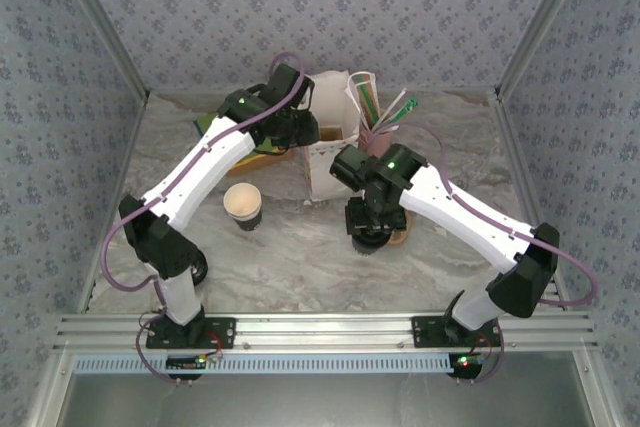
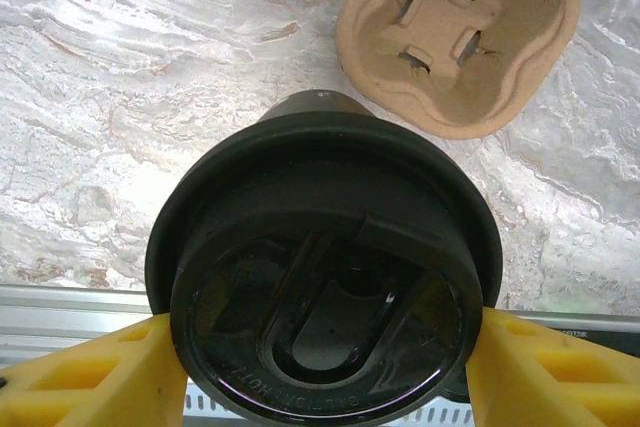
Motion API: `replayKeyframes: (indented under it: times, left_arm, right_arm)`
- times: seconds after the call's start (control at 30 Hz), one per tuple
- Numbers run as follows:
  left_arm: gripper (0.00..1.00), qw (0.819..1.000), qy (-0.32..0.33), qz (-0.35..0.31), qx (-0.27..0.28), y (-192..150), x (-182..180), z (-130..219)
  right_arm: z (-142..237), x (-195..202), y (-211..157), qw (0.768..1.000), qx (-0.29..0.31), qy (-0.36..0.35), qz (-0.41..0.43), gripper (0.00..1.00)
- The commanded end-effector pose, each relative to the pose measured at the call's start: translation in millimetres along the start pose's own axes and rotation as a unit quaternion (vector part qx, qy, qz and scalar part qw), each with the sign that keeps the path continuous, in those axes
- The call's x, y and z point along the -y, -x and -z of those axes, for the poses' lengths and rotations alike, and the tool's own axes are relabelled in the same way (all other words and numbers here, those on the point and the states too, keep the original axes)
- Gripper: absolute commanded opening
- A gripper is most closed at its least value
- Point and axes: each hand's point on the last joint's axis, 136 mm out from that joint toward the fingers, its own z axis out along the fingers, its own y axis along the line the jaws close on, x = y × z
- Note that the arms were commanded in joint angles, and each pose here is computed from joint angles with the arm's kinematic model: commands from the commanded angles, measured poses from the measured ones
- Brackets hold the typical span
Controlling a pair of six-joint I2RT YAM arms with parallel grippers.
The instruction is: Pack the takeout coffee
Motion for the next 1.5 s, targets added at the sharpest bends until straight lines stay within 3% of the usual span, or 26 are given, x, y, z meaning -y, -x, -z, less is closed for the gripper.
replayKeyframes:
  times: [0.0,0.1,0.8,1.47]
  left_arm:
    - [0.21,1.0,-0.015,0.013,-0.004,-6,6,21]
    - [0.16,0.999,-0.024,0.023,-0.004,-12,8,29]
    - [0.14,0.993,-0.043,0.1,-0.047,-90,-1,53]
    - [0.1,0.987,-0.089,0.127,-0.037,-98,20,72]
  right_arm:
    - [4,5,-3,1.0,0.002,0.005,0.005,0.68]
    - [2,4,-4,1.0,0.0,0.007,0.006,0.68]
    - [1,13,-16,1.0,-0.002,0.01,0.006,0.68]
    - [2,14,-25,1.0,-0.003,0.012,0.01,0.68]
